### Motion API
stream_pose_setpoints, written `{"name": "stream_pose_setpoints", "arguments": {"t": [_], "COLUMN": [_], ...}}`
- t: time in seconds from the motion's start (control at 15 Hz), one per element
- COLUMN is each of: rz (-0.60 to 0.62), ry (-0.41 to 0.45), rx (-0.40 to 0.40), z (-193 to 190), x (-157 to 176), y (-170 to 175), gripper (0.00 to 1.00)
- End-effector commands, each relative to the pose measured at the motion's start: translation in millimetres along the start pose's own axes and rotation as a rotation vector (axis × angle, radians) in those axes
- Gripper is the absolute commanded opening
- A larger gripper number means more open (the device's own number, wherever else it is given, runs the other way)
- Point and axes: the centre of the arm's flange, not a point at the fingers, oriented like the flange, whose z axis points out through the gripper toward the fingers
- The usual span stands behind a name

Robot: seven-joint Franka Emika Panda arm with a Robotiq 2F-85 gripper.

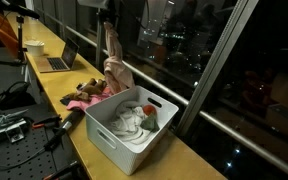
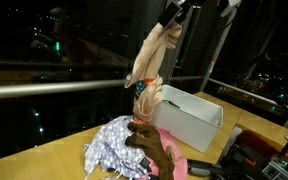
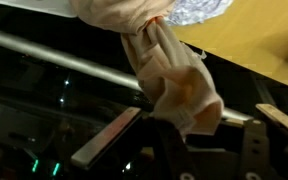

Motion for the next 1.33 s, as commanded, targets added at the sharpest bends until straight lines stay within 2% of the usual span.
{"name": "stream_pose_setpoints", "arguments": {"t": [0.0, 0.13, 0.27, 0.67, 0.73, 0.87, 1.13, 1.27], "rz": [-0.062, -0.067, -0.056, 0.028, 0.044, 0.067, 0.125, 0.155], "ry": [0.010, 0.002, -0.009, -0.063, -0.083, -0.113, -0.145, -0.153], "rx": [0.027, 0.047, 0.056, 0.043, 0.040, 0.032, 0.005, -0.023], "z": [-48, -56, -55, -21, -14, -2, 5, 14], "x": [15, 11, 4, -25, -30, -40, -62, -78], "y": [-83, -103, -107, -58, -52, -38, -1, 32], "gripper": [0.00, 0.00, 0.00, 0.00, 0.25, 0.33, 0.62, 0.77]}}
